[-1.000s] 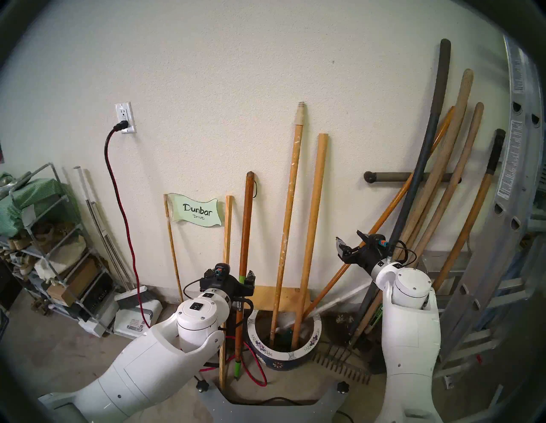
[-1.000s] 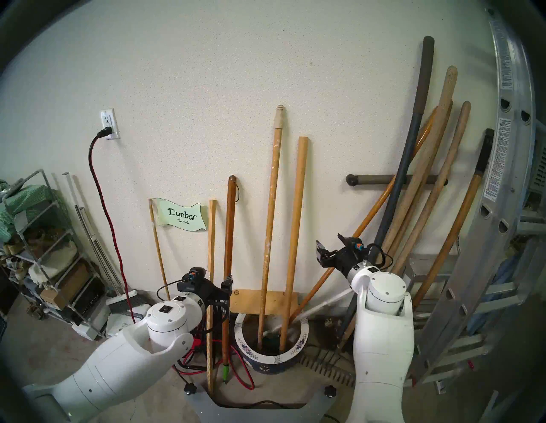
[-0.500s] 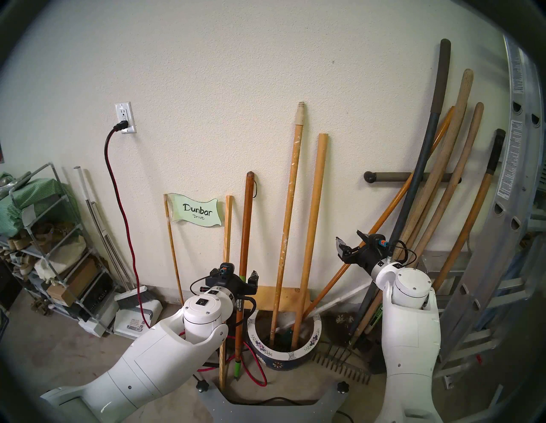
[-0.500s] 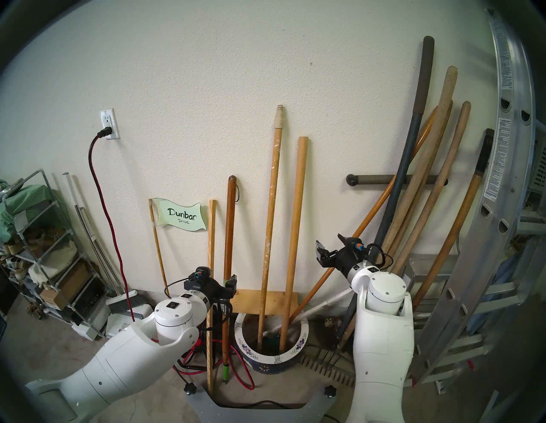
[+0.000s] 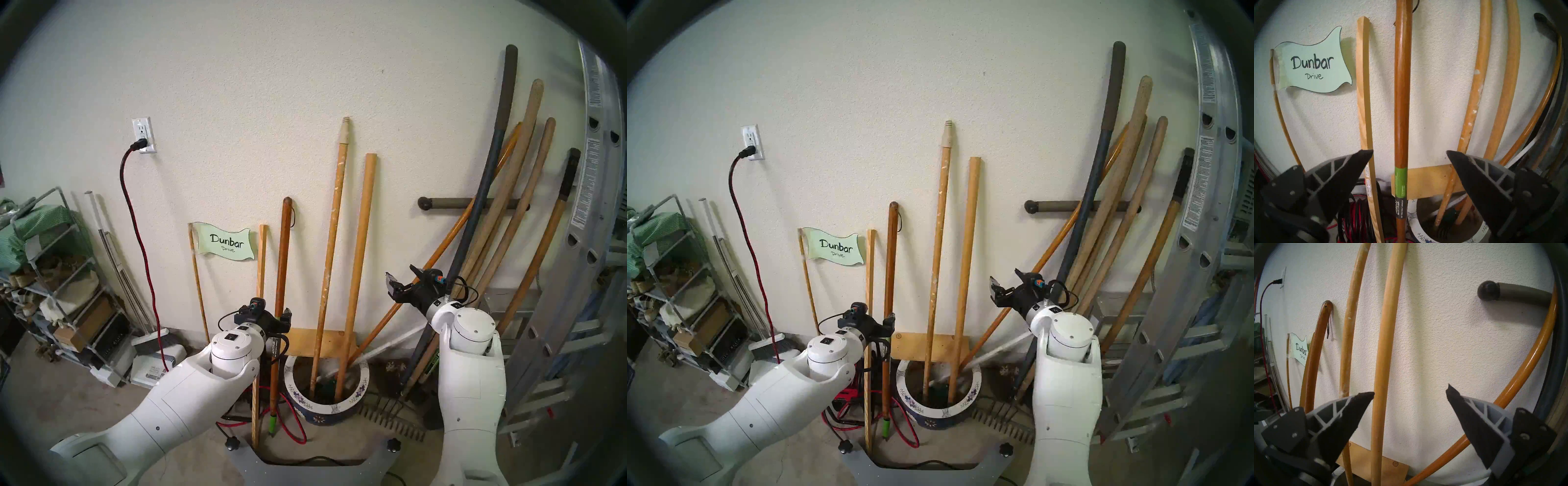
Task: Put wooden sticks into the pot
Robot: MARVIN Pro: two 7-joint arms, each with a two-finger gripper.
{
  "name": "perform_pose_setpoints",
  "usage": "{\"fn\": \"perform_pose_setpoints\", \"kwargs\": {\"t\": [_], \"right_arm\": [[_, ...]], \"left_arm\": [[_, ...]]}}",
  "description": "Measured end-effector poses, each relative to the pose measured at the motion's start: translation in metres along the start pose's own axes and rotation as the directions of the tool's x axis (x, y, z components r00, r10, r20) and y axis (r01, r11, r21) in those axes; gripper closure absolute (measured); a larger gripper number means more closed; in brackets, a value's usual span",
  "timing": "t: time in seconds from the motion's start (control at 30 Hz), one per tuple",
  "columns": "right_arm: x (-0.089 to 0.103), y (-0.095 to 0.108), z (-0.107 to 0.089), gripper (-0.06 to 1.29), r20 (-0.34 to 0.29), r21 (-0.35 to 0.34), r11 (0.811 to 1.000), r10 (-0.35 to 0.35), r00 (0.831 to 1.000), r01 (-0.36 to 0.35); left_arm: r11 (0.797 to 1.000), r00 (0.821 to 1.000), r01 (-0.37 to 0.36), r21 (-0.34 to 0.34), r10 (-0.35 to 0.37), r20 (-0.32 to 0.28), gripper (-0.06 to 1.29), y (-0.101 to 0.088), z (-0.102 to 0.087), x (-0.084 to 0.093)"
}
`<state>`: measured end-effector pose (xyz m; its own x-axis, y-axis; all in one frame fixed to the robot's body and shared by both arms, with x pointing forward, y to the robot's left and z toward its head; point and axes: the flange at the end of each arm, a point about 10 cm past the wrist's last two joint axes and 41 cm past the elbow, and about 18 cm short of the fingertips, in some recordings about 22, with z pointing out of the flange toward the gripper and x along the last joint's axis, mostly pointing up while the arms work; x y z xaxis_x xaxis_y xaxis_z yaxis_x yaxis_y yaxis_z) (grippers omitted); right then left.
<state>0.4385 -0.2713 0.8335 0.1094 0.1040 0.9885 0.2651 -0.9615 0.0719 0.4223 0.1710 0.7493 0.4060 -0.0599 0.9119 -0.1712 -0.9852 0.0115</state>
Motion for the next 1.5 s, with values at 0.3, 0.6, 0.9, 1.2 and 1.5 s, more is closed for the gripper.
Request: {"fn": "perform_pose_setpoints", "kwargs": {"t": [0.3,0.6,0.9,1.2,1.5], "right_arm": [[0.000,0.000,0.000,0.01,0.000,0.000,1.000,0.000,1.000,0.000],[0.000,0.000,0.000,0.01,0.000,0.000,1.000,0.000,1.000,0.000],[0.000,0.000,0.000,0.01,0.000,0.000,1.000,0.000,1.000,0.000],[0.000,0.000,0.000,0.01,0.000,0.000,1.000,0.000,1.000,0.000],[0.000,0.000,0.000,0.01,0.000,0.000,1.000,0.000,1.000,0.000]], "left_arm": [[0.999,1.000,-0.010,-0.041,0.010,0.007,-0.01,-0.005,0.021,0.004],[0.998,1.000,-0.017,-0.067,0.018,0.015,-0.01,-0.005,0.036,0.003],[0.995,0.999,-0.030,-0.099,0.032,0.013,-0.01,-0.006,0.046,0.009],[0.993,0.999,-0.035,-0.111,0.038,0.030,0.00,-0.009,0.058,0.008],[0.992,0.998,-0.034,-0.120,0.039,0.046,-0.01,-0.014,0.071,0.007]]}}
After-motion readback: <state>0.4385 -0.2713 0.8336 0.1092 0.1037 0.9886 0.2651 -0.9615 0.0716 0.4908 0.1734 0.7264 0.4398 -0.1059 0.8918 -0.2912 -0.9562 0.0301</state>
